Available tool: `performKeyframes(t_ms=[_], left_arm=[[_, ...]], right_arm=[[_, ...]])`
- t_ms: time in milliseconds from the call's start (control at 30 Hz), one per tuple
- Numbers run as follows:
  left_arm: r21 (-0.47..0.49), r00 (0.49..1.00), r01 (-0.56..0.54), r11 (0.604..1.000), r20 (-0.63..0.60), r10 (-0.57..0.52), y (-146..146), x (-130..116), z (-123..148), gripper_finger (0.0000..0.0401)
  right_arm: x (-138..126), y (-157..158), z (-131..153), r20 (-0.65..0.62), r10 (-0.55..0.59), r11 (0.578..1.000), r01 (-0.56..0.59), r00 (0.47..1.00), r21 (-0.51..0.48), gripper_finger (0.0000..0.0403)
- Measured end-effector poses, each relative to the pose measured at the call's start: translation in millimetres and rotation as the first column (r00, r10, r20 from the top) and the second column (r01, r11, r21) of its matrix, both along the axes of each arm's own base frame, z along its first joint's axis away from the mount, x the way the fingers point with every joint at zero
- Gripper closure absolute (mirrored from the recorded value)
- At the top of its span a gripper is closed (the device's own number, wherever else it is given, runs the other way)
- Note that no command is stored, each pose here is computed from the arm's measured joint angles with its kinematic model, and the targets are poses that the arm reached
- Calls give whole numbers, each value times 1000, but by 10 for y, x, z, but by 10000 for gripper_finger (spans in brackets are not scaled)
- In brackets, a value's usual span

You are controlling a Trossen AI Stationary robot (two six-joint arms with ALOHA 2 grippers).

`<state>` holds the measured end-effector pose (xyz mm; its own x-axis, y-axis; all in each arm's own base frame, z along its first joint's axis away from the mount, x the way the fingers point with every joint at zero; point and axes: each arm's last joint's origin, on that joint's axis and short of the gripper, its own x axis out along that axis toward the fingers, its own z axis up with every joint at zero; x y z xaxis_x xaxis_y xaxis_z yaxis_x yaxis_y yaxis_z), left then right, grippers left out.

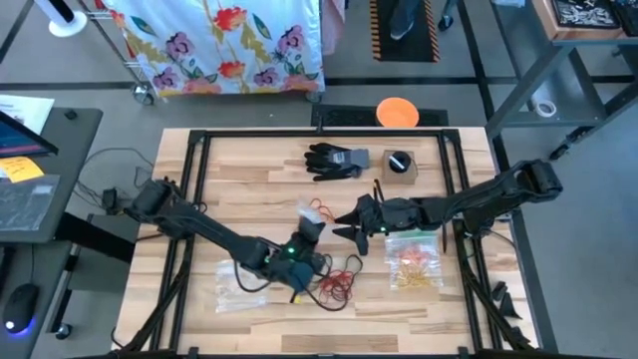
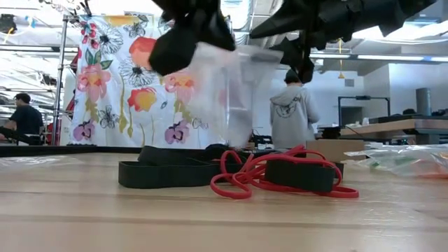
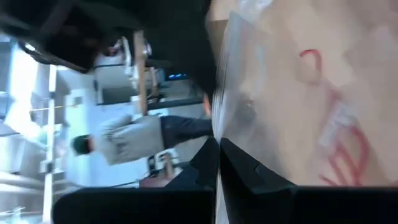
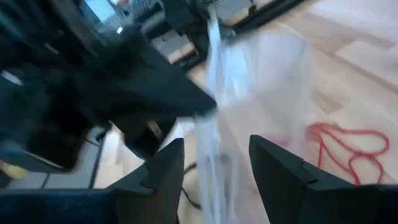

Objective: Sort rubber bands
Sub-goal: Open the top transparent zip bag

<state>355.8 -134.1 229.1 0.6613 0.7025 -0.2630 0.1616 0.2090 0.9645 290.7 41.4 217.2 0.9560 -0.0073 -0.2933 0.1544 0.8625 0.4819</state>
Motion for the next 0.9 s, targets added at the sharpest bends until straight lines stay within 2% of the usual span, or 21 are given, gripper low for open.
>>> performKeyframes(t_ms=[233,900], left_arm=[[28,1000,5,1000,8,-5,-45,101,144,401],[-5,1000,6,1000,-16,-6,-59,53,89,401]], right_arm=[[13,16,-40,-14,5,1000,-6,1000,-12,223],[19,-66,16,24,-14,999,14,1000,-31,223]])
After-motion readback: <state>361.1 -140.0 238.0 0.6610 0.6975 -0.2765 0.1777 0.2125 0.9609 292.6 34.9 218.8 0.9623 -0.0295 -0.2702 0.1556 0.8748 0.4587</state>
